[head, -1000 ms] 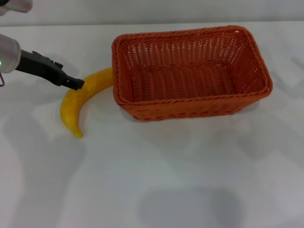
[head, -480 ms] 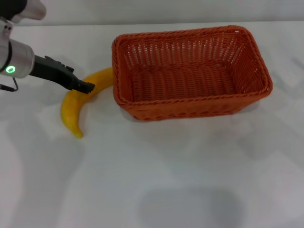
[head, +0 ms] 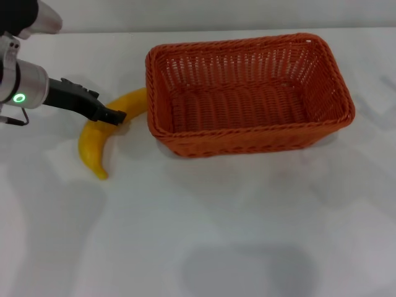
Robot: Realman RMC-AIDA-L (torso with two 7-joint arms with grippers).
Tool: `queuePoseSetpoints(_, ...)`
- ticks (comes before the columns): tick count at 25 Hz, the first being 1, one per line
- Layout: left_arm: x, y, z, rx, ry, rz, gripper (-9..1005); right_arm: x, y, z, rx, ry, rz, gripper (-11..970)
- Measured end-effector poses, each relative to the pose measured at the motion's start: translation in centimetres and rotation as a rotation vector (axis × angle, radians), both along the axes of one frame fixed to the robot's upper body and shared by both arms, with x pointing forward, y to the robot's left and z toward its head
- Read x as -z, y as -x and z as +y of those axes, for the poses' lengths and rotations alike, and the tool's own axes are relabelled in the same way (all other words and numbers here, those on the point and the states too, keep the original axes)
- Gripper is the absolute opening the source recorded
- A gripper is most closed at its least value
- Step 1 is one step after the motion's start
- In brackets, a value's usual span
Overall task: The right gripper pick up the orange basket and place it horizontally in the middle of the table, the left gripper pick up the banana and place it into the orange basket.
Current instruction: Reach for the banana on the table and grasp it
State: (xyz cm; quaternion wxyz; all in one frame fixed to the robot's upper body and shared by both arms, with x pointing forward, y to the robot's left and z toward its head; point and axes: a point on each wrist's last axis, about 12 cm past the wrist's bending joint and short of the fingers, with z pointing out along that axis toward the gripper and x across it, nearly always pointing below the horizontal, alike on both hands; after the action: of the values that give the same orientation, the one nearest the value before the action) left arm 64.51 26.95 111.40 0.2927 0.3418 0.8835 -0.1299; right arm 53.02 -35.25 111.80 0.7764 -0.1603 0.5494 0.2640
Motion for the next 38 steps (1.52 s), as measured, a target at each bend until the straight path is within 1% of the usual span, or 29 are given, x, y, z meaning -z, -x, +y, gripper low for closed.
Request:
queuePoseSetpoints(12, 0.6, 0.0, -0.4, 0.004, 0.003, -0.001, 828, 0.0, 0.0, 0.0, -0.004, -0.008, 0.005, 857)
queuePoseSetpoints(31, 1.0, 0.2, 0.0, -0.017, -0.003, 0.002, 813, 0.0, 0.1, -0.2, 0.001, -0.008, 0.004, 857)
queuePoseSetpoints(36, 1.0, 0.2, 0.3, -0.036, -0.006, 0.0, 594, 0.0, 0.2, -0.3, 0.008, -0.01, 0.005, 858)
queuePoseSetpoints(38, 1.1, 0.3, 0.5, -0.052, -0.001, 0.003, 522, 0.0, 0.3, -0.4, 0.012, -0.012, 0.005, 858)
